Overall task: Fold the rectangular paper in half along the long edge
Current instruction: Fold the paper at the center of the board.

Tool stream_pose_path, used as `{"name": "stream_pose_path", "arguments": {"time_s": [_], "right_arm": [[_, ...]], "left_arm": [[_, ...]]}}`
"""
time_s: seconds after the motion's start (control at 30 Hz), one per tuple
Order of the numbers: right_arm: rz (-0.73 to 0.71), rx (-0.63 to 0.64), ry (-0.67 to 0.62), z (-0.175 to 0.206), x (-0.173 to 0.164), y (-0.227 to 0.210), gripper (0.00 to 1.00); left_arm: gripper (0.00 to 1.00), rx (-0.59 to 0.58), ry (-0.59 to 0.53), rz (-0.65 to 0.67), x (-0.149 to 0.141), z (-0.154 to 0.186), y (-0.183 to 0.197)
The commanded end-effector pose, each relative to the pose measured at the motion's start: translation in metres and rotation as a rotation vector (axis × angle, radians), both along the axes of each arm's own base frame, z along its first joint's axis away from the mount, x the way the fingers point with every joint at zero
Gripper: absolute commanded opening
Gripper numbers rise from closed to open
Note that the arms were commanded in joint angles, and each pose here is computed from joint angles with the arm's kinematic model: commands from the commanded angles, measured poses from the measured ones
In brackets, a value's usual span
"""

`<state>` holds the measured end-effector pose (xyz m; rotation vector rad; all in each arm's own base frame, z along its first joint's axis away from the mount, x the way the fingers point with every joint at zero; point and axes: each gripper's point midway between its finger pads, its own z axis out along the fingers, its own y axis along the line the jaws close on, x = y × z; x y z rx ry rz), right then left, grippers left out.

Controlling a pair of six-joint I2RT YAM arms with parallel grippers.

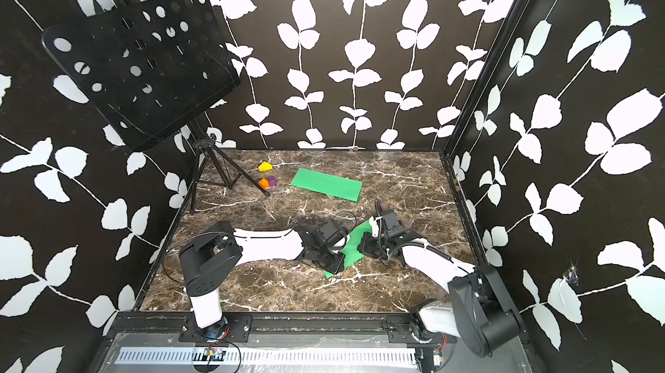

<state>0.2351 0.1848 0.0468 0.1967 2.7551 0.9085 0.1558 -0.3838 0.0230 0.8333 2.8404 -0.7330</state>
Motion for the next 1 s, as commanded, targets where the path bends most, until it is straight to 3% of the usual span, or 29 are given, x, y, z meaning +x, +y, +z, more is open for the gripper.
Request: {"name": "stream_pose_path", "arguments": {"time_s": [0.0,0.47,0.57,0.77,0.97], "right_arm": [[-0.002,0.088,0.028,0.0,0.0,0.013,0.09],[0.068,0.135,0.189,-0.029,-0.028,0.021,0.07],[0.063,0.072,0.203,-0.036,-0.031,0.012,0.06],[0.001,-0.18,0.2,-0.046,-0.029,-0.032,0.0],[-0.092,-0.223,0.203,-0.046,-0.019,-0.059,0.0]], "left_arm": [[0.17,0.073,0.027,-0.011,-0.007,-0.016,0.015],[0.15,0.11,0.037,0.009,-0.003,-0.027,0.026],[0.15,0.11,0.043,0.021,-0.002,-0.027,0.028],[0.15,0.126,0.06,0.036,-0.006,-0.032,0.039],[0.15,0.135,0.063,0.044,-0.006,-0.035,0.044]]}}
